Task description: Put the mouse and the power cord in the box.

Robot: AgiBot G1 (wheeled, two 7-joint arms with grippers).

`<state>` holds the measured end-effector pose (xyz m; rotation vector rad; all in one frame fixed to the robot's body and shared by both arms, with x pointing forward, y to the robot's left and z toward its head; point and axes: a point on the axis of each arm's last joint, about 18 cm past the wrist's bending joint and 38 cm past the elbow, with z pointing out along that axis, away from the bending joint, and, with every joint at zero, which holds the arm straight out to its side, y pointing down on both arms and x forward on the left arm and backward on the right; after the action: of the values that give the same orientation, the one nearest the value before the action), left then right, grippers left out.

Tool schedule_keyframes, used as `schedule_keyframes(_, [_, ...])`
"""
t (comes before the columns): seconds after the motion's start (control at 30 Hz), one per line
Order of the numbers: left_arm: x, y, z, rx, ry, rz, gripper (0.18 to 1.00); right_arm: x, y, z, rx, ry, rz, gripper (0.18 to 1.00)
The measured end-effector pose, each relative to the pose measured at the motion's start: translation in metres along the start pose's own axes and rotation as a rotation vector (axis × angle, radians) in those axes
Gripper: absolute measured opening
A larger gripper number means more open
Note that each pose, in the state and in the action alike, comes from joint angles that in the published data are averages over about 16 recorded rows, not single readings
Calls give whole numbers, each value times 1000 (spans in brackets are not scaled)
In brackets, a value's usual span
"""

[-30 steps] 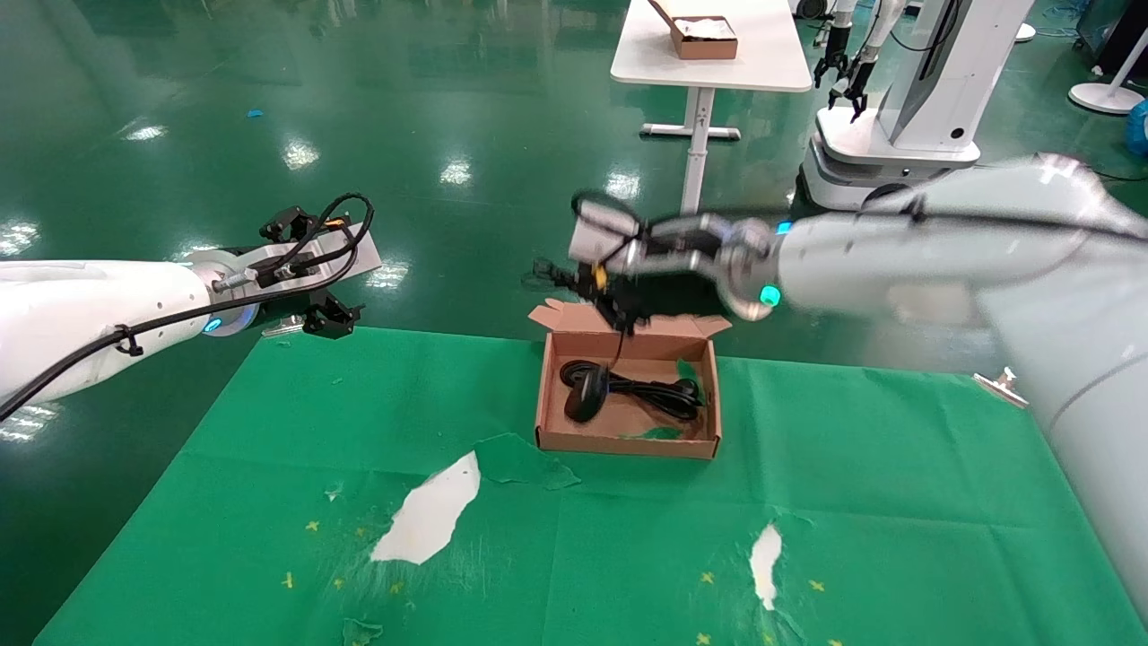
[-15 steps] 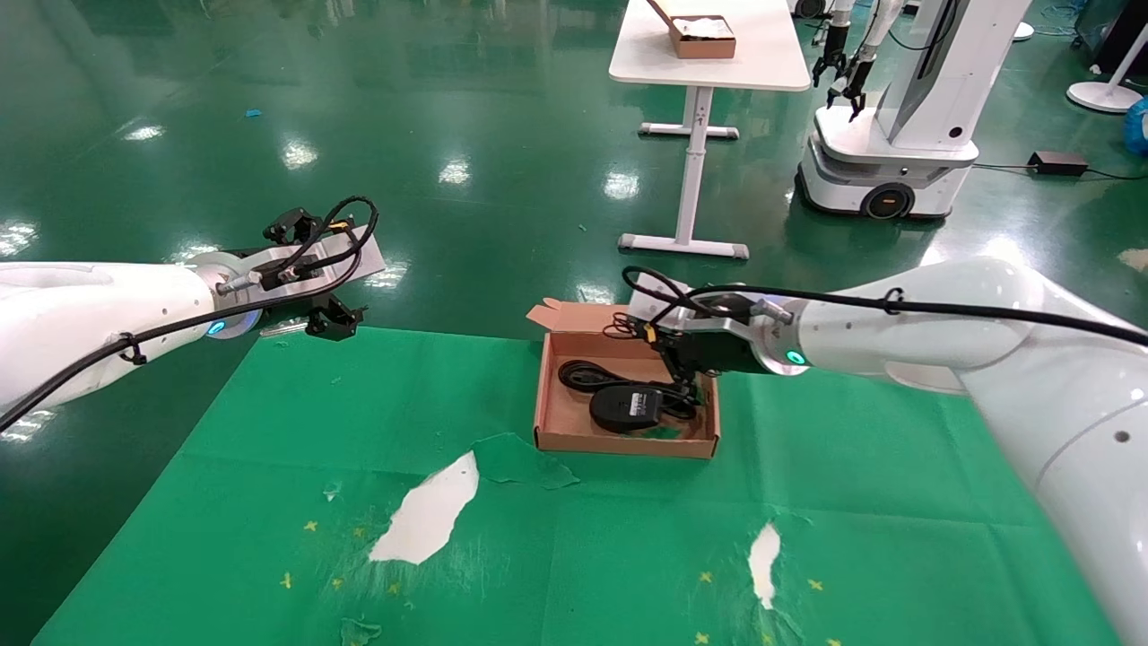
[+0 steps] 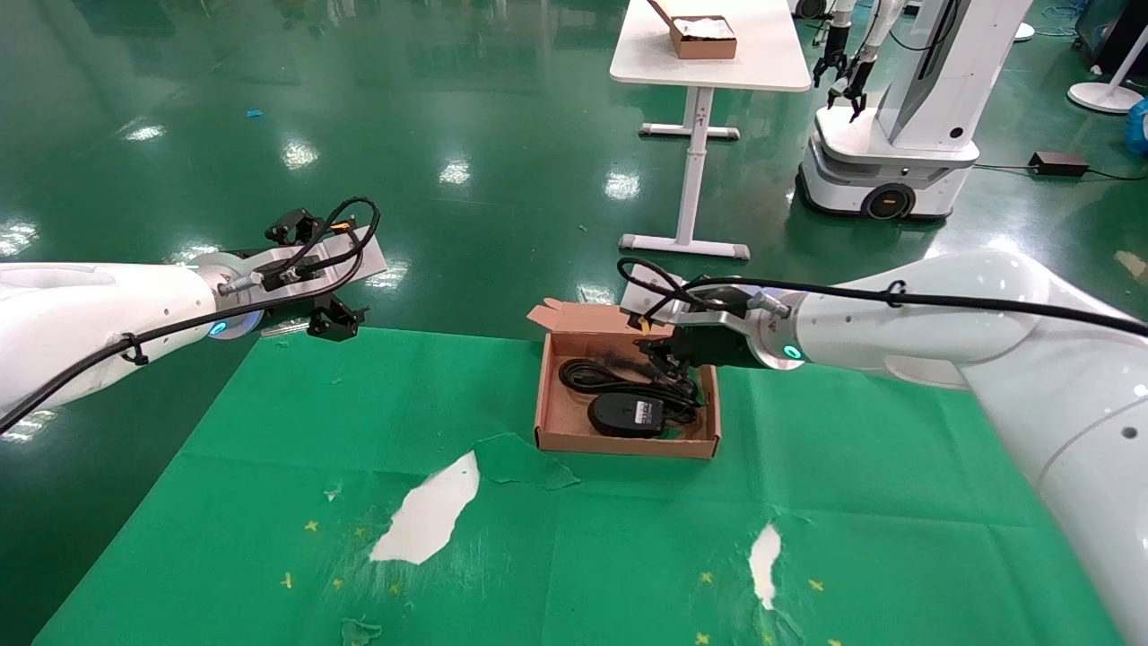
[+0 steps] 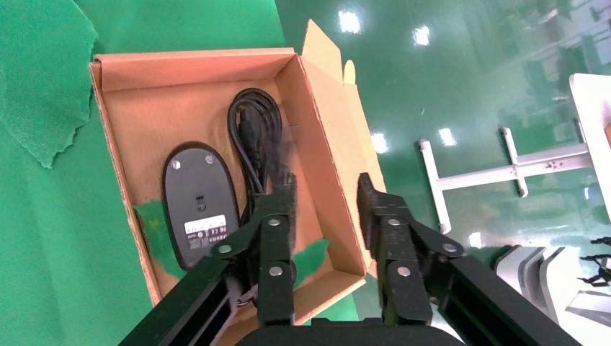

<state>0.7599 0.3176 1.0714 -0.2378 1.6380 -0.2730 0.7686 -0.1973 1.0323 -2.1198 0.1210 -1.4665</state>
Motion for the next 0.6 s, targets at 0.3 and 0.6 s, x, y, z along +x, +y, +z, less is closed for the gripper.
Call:
schedule_keyframes(0.3, [0,0,0,0,1,0,1000,-8,5,-5,51,-31,62,494])
schedule_keyframes(0.6, [5,2,0,4,17,-18,1000,-27,19,-22,168,-100,201,704])
